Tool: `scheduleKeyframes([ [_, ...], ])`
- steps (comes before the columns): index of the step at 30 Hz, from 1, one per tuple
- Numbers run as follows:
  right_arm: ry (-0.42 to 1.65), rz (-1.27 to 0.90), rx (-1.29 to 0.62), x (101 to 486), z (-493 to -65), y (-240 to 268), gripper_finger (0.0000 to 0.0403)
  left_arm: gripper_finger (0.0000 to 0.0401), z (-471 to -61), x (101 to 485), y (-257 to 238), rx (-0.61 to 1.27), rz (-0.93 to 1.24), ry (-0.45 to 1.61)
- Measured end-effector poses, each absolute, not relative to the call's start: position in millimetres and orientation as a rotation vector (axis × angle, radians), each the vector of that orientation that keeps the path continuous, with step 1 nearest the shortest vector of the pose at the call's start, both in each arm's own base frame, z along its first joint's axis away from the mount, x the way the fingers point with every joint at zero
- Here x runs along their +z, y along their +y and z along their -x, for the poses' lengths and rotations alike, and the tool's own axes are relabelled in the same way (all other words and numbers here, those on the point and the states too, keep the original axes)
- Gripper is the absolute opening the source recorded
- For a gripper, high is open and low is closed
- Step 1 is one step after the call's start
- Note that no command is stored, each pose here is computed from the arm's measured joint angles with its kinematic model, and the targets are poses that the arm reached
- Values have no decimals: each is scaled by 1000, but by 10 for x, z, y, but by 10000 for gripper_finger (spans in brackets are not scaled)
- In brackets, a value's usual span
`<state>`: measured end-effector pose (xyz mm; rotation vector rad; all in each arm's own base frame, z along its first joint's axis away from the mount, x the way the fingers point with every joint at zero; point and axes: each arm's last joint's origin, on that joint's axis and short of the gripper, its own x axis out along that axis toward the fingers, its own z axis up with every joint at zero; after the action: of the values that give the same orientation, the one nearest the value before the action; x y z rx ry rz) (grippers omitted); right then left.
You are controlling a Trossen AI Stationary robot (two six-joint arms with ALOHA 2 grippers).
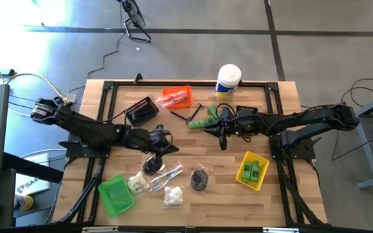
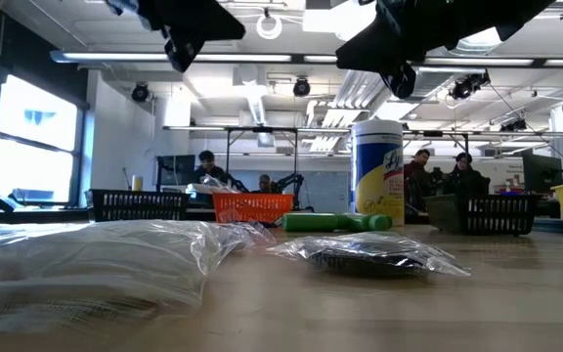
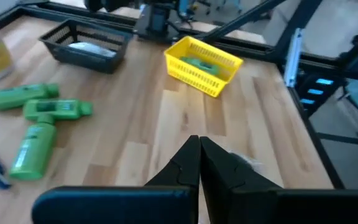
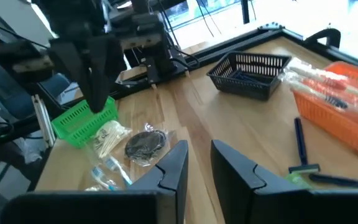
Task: Pick & Place Travel size toiletries
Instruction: Put the green shampoo bottle into the yellow bin
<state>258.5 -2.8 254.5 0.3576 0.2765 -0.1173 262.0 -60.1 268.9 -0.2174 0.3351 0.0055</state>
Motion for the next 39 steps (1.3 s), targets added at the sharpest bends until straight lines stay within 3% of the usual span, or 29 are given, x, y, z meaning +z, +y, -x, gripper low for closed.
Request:
scheduleKeyframes([
  [10, 273, -400, -170, 2535, -2579, 91, 60, 0, -2391, 2359, -635, -57, 305, 140],
  [18, 364, -448, -236, 2571, -2627, 114, 9, 0, -2140, 2452, -552, -45, 283, 54],
  [28, 359, -494, -309, 2643, -2862, 106, 3, 0, -1941, 2515, -475, 19, 231, 77],
  [34, 503, -440, -307, 2576, -3130, 83, 2, 0, -1935, 2526, -473, 19, 238, 70],
  [39, 712, -484, -434, 2403, -3229, -76, 2, 0, -1928, 2532, -469, 26, 247, 67],
])
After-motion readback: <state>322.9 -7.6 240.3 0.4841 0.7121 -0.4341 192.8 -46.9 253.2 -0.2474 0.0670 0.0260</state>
